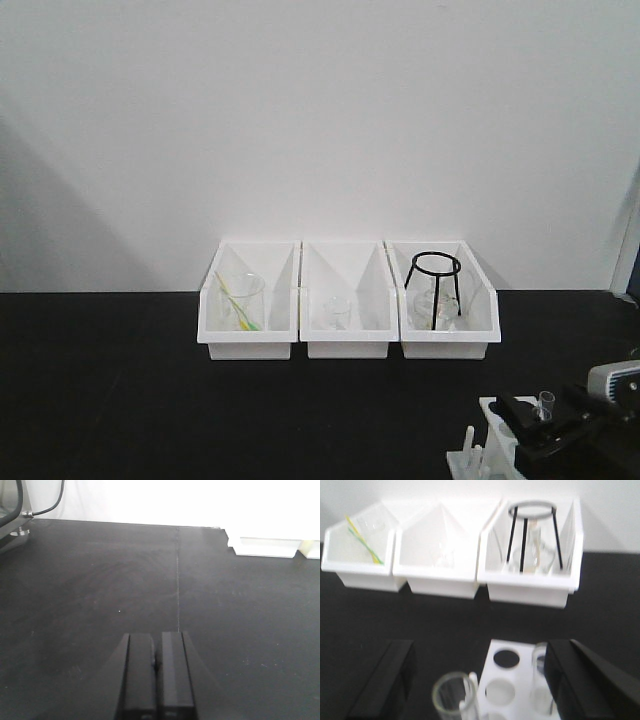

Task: Flip and reinsert test tube from rack

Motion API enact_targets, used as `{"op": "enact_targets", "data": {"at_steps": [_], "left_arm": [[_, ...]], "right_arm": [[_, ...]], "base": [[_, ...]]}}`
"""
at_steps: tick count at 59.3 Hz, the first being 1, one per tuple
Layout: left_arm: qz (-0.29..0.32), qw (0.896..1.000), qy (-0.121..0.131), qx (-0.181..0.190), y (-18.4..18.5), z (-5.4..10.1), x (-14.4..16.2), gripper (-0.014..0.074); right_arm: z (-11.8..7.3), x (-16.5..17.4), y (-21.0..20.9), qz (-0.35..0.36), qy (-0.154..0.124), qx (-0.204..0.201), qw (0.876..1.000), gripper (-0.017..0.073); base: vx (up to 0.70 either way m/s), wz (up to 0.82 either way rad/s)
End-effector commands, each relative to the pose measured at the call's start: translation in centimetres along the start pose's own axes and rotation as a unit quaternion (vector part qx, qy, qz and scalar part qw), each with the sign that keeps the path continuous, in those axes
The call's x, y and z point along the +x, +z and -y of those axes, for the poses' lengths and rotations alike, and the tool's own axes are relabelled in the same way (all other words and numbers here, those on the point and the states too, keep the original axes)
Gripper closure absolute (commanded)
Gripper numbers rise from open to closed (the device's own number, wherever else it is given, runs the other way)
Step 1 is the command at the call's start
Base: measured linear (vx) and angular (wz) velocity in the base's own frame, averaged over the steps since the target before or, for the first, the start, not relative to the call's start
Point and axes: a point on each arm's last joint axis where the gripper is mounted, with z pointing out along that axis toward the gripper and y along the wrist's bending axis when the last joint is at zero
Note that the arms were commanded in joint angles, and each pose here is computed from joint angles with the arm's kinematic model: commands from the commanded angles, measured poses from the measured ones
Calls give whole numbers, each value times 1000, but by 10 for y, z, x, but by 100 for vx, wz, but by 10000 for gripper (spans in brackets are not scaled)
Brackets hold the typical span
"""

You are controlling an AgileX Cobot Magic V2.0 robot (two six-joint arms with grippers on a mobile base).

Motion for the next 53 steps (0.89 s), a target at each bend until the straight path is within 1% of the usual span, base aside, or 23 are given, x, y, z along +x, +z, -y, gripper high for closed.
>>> {"op": "enact_targets", "data": {"at_steps": [1,6,8,11,17,20,28,38,53], "left_arm": [[48,999,-1,11,-1,2,-8,599],[48,999,-1,11,-1,2,-8,599],[48,999,-1,11,-1,2,-8,599],[48,999,-1,11,-1,2,-8,599],[48,999,-1,11,-1,2,-8,599],[48,999,-1,11,-1,2,-8,599],[48,999,-1,11,-1,2,-8,599],[48,999,-1,11,-1,2,-8,599],[48,999,-1,11,-1,2,-8,599]], "right_arm": [[-5,-37,-19,80,-22,0,997,-29],[-10,-54,-42,103,-43,12,994,-18],[-13,-61,-52,117,-54,13,992,-17],[-18,-69,-67,146,-62,8,987,-17],[-28,-74,-98,195,-62,0,979,-17],[-30,-67,-109,195,-58,3,979,-17],[-34,-50,-133,201,-60,16,978,-7],[-38,-37,-147,212,-60,18,975,-1],[-38,-31,-150,210,-59,20,976,-1]], "base": [[0,0],[0,0],[0,0],[0,0],[0,0],[0,0],[0,0],[0,0],[0,0]]}}
